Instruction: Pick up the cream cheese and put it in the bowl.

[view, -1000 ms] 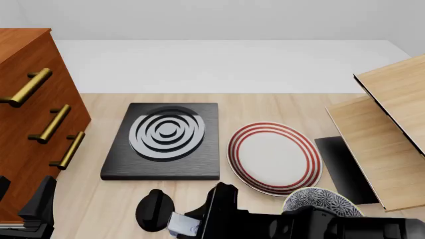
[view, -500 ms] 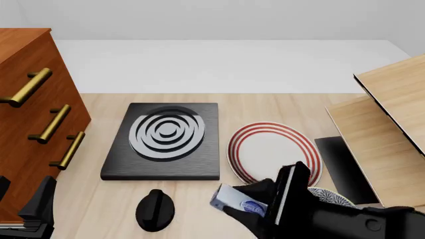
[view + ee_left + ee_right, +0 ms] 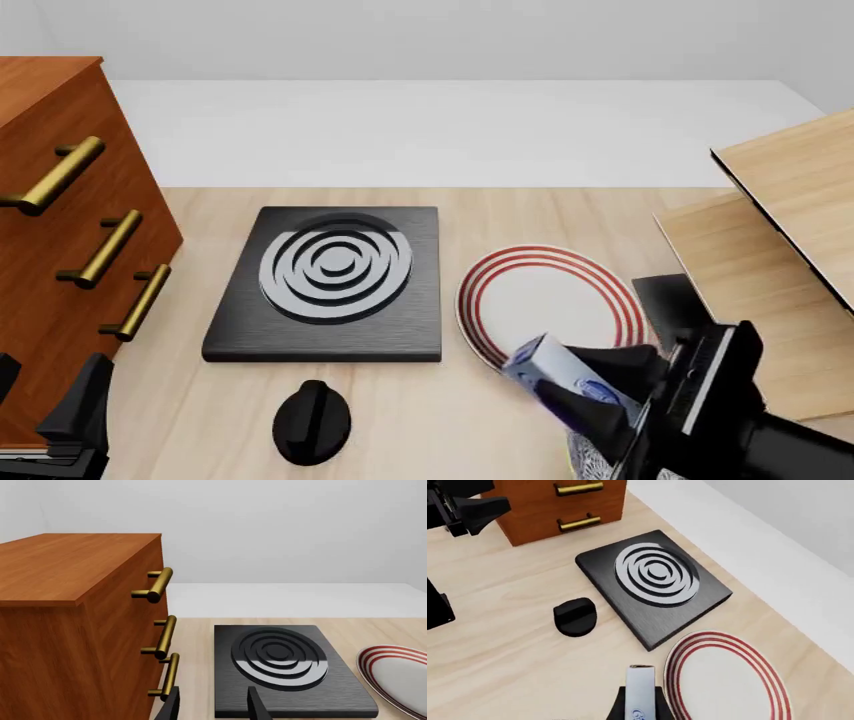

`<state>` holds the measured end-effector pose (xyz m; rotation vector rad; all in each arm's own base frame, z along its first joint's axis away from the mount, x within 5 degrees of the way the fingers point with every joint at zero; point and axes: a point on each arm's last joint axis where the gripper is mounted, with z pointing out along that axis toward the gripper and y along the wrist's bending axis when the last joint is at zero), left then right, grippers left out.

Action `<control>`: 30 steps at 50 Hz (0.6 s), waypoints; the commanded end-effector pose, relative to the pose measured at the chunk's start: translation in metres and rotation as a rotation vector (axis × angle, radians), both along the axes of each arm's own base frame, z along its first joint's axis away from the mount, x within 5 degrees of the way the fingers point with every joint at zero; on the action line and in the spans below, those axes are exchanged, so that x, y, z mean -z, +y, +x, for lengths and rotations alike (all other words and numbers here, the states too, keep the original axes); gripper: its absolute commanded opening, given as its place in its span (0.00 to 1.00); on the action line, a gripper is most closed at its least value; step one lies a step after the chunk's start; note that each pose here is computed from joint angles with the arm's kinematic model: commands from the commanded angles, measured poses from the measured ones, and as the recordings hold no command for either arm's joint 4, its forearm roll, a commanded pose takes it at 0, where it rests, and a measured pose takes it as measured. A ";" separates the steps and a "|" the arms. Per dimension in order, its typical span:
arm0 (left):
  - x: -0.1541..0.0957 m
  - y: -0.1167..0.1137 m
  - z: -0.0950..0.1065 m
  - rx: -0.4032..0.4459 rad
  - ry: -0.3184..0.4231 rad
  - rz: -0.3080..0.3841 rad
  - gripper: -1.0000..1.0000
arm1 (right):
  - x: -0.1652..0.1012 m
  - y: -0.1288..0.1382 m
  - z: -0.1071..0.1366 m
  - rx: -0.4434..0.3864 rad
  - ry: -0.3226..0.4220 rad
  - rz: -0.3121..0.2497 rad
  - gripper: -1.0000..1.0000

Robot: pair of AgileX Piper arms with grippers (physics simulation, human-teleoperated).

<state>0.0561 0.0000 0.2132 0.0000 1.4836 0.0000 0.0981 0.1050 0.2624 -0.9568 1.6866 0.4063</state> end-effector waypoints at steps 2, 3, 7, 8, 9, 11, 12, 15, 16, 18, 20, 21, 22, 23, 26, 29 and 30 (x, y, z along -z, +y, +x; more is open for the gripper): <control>0.000 0.000 0.000 0.000 0.000 0.000 1.00 | 0.008 -0.024 -0.004 0.115 -0.012 0.045 0.00; 0.000 0.000 0.000 0.000 0.000 0.000 1.00 | 0.008 -0.024 -0.005 0.115 -0.012 0.045 0.00; 0.000 0.000 0.000 0.000 0.000 0.000 1.00 | 0.011 -0.031 -0.007 0.148 -0.013 0.057 0.00; 0.000 0.000 0.000 0.000 0.000 0.000 1.00 | 0.011 -0.032 -0.007 0.156 -0.016 0.062 0.00; 0.000 0.000 0.000 0.000 0.000 0.000 1.00 | 0.011 -0.034 -0.008 0.165 -0.016 0.068 0.00; 0.000 0.000 0.000 0.000 0.000 0.000 1.00 | 0.011 -0.037 -0.009 0.180 -0.019 0.076 0.00; 0.000 0.000 0.000 0.000 0.000 0.000 1.00 | 0.013 -0.038 -0.010 0.185 -0.017 0.077 0.00; 0.000 0.000 0.000 0.000 0.000 0.000 1.00 | 0.014 -0.040 -0.010 0.197 -0.018 0.080 0.00; 0.000 0.000 0.000 0.000 0.000 0.000 1.00 | 0.016 -0.041 -0.011 0.201 -0.018 0.083 0.00; 0.000 0.000 0.000 0.000 0.000 0.000 1.00 | 0.018 -0.043 -0.011 0.218 -0.018 0.091 0.00; 0.000 0.000 0.000 0.000 0.000 0.000 1.00 | 0.021 -0.044 -0.011 0.227 -0.013 0.093 0.00; 0.000 0.000 0.000 0.000 0.000 0.000 1.00 | 0.022 -0.044 -0.010 0.233 -0.014 0.092 0.00; 0.000 0.000 0.000 0.000 0.000 0.000 1.00 | 0.023 -0.045 -0.010 0.239 -0.013 0.094 0.00; 0.000 0.000 0.000 0.000 0.000 0.000 1.00 | 0.025 -0.046 -0.010 0.247 -0.012 0.093 0.00; 0.000 0.000 0.000 0.000 0.000 0.000 1.00 | 0.026 -0.047 -0.011 0.257 -0.009 0.097 0.00; 0.000 0.000 0.000 0.000 0.000 0.000 1.00 | 0.028 -0.049 -0.011 0.266 -0.005 0.098 0.00; 0.000 0.000 0.000 0.000 0.000 0.000 1.00 | 0.029 -0.049 -0.011 0.268 -0.005 0.097 0.00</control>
